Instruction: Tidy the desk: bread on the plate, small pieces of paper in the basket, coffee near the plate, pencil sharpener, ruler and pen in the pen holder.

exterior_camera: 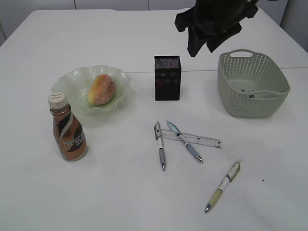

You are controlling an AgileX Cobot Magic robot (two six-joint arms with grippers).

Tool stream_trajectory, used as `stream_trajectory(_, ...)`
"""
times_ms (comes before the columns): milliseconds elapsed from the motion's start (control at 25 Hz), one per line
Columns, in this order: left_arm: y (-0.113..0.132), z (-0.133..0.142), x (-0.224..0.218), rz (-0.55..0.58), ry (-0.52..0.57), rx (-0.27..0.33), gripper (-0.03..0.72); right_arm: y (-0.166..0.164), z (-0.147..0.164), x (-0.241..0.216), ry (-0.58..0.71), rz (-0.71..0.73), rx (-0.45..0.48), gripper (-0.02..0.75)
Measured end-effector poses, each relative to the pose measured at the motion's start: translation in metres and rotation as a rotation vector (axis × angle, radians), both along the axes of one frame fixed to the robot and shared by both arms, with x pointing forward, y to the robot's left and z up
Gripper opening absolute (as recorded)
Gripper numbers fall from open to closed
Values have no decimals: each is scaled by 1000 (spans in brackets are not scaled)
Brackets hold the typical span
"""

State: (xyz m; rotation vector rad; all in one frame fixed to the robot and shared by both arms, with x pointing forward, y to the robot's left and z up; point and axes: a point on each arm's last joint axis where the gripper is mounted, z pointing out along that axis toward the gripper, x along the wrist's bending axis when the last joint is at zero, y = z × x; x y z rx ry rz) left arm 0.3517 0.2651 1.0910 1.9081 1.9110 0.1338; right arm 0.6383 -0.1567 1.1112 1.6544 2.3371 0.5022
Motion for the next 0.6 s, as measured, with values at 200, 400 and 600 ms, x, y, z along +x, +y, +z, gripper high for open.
stream_trajectory(200, 0, 0, 0, 0, 0, 0, 308, -1, -11, -5, 21, 135, -58, 383)
stream_trajectory(400, 0, 0, 0, -4, -1, 1, 308, -2, -42, -12, 91, 414, -163, 383)
stream_trajectory(600, 0, 0, 0, -7, -2, 5, 308, 0, -71, -22, 175, 593, -162, 383)
